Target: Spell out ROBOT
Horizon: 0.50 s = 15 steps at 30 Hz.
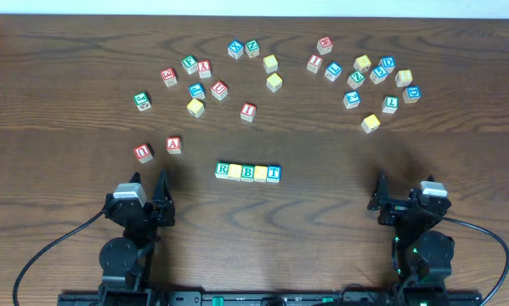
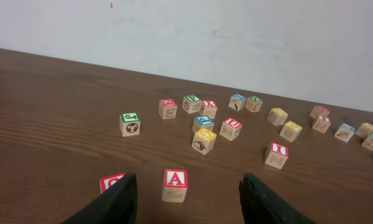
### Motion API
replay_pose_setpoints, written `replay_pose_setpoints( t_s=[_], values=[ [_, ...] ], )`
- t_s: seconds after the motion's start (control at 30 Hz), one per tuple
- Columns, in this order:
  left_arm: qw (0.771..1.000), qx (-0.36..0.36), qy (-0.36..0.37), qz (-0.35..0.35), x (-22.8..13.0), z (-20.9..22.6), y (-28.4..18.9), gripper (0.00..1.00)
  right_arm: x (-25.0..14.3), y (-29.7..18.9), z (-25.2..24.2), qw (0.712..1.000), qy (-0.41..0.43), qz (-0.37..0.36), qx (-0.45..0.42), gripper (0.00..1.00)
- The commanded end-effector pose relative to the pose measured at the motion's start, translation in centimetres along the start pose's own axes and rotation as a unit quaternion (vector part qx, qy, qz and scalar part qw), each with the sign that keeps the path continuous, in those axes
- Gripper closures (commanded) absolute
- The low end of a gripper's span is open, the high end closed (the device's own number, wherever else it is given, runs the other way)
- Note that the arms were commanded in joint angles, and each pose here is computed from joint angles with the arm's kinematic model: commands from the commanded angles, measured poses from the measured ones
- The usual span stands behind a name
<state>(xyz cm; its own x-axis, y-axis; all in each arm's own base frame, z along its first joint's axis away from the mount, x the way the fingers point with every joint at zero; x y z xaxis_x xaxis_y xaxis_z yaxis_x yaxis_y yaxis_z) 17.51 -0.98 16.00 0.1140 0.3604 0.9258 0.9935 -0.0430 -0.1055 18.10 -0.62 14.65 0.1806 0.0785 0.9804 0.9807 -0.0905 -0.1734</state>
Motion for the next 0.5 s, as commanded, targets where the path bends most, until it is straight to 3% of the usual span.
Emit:
replay_pose_setpoints(
  t_s=[0.0,0.47],
  values=[
    [1.0,0.016,-0.004,0.021,-1.1,0.6,0.1,0.48,0.0,-0.1,-0.1,1.0,0.002,-0.003,0.0,0.01],
    [1.0,0.016,-0.004,0.021,-1.1,0.6,0.1,0.48,1.5,-0.8,-0.1,0.998,-0.017,-0.053,0.005,0.01]
  ],
)
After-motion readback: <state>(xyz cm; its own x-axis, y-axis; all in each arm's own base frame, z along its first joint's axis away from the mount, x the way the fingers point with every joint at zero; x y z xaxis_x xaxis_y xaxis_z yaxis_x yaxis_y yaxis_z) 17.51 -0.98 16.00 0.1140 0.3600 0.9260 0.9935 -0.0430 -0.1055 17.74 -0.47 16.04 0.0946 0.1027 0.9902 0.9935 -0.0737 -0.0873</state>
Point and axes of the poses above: each gripper's point midway between its finger pads, its own y axis out along the fingers, its own z axis along the line the jaws close on, x = y × z, the point moved 7 cm from there along -y, back along the fingers, and after that the axes turned 10 degrees about -y, right-handed, at the moved point
